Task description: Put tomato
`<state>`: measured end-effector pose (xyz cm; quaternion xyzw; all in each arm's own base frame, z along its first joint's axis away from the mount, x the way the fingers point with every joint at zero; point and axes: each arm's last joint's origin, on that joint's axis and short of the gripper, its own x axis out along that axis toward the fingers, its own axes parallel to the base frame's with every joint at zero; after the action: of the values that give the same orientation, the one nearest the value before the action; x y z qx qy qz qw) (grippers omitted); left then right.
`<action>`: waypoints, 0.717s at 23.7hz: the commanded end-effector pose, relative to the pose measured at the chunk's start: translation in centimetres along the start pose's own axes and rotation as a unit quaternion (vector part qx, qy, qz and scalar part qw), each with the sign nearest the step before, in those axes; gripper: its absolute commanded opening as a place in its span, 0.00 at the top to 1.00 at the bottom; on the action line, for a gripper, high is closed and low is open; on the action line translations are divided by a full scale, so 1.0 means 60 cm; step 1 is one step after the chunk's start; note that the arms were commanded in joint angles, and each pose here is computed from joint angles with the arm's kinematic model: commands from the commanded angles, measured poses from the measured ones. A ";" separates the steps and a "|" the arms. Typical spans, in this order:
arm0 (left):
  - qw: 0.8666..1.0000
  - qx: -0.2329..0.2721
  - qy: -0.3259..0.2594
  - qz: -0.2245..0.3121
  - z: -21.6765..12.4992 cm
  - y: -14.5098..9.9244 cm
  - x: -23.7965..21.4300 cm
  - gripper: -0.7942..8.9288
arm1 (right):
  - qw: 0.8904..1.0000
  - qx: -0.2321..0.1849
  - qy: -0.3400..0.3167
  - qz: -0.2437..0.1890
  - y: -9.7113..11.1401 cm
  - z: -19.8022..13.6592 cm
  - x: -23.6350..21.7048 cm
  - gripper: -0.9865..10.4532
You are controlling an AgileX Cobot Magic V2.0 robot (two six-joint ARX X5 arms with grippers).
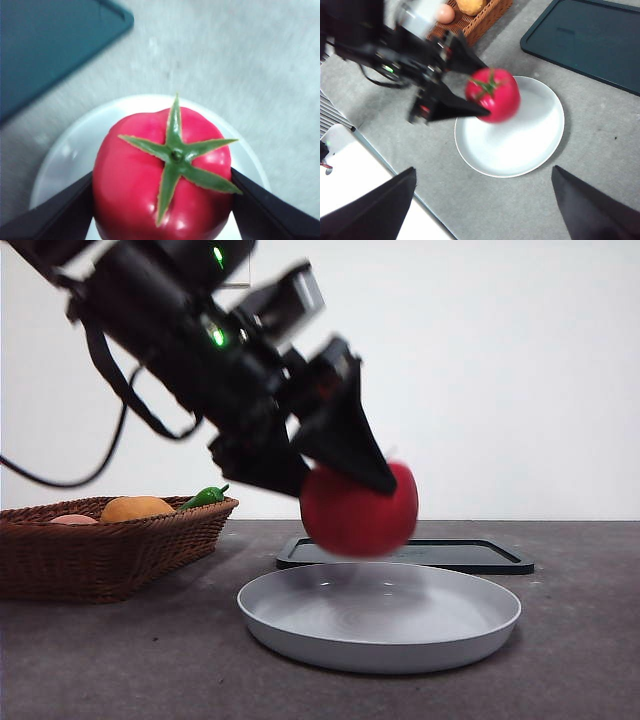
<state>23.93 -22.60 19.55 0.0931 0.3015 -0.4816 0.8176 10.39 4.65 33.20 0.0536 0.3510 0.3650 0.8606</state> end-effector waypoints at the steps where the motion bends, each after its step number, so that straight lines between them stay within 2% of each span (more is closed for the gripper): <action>1: 1.000 -0.001 0.011 -0.007 -0.008 0.001 0.027 0.58 | 1.000 -0.001 -0.008 0.000 0.004 0.007 -0.005 0.54; 9: 0.999 -0.008 0.034 -0.009 -0.025 0.006 0.047 0.55 | 1.000 -0.001 -0.008 0.000 0.004 0.007 -0.005 0.54; 13: 0.999 -0.012 0.037 -0.009 -0.026 0.006 0.047 0.39 | 1.000 -0.001 -0.008 0.000 0.004 0.007 -0.005 0.54; 17: 0.999 -0.024 0.030 -0.008 -0.021 0.006 0.045 0.40 | 1.000 0.000 -0.007 0.000 0.004 0.007 -0.005 0.54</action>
<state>24.51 -23.18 16.81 0.0897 0.3422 -0.4723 0.8073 10.39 4.65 33.19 0.0536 0.3514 0.3650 0.8605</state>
